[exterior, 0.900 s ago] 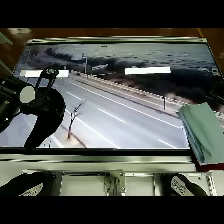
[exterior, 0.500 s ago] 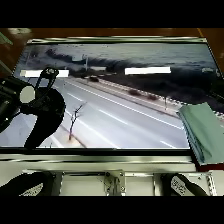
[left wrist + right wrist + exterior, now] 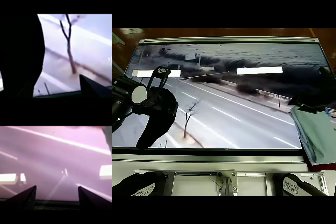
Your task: Fold the shirts.
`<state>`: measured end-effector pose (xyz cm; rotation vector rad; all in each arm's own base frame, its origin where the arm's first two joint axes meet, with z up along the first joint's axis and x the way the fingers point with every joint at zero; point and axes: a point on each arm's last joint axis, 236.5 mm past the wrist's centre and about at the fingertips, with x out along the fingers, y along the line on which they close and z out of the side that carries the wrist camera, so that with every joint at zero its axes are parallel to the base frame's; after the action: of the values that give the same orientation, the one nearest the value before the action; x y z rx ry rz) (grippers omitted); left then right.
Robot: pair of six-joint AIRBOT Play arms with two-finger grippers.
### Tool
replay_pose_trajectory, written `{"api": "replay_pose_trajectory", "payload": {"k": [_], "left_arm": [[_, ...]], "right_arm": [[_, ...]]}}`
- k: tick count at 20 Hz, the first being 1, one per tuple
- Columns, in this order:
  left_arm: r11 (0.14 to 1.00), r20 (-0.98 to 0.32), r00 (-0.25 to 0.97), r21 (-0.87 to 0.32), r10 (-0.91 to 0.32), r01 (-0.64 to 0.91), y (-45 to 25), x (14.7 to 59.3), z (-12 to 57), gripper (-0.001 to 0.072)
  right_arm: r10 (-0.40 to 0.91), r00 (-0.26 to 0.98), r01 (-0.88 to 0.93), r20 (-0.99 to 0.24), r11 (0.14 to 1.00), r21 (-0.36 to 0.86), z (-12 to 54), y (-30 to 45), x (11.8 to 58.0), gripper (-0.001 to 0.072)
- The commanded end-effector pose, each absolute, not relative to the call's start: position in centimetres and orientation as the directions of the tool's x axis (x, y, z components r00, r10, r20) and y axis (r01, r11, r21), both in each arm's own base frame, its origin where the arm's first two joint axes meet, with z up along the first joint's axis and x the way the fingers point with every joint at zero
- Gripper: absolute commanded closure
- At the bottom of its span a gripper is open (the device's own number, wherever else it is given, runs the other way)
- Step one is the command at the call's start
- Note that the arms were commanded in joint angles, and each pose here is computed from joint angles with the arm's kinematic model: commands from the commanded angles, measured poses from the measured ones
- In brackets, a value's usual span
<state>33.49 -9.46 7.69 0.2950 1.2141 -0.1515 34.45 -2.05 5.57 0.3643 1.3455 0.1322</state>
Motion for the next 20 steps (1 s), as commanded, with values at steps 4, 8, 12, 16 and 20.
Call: {"api": "replay_pose_trajectory", "payload": {"k": [4,8,12,16,20], "left_arm": [[0.958,-0.853,0.516,0.080,-0.078,0.277,-12.3,37.5,9.7,0.0074],[0.956,-0.821,0.562,0.078,-0.098,0.282,-12.8,38.8,10.3,0.0063],[0.979,-0.831,0.535,0.199,0.151,0.033,-5.1,40.3,8.7,0.0034],[0.944,-0.943,0.308,0.022,0.129,-0.330,3.5,40.0,1.6,-0.0013],[0.838,-0.977,0.214,-0.110,0.008,-0.534,6.2,39.9,-3.2,-0.0013]], "right_arm": [[0.361,0.114,-0.027,-0.925,0.932,0.361,3.5,3.4,33.8,0.0076],[0.361,0.112,-0.040,-0.926,0.933,0.358,3.5,3.9,33.9,0.0075],[0.331,0.116,-0.040,-0.937,0.944,0.328,3.3,3.2,34.0,0.0076],[0.287,0.110,-0.040,-0.952,0.958,0.284,2.9,2.2,33.8,0.0075],[0.267,0.108,-0.040,-0.958,0.964,0.264,2.8,1.7,33.8,0.0075]]}}
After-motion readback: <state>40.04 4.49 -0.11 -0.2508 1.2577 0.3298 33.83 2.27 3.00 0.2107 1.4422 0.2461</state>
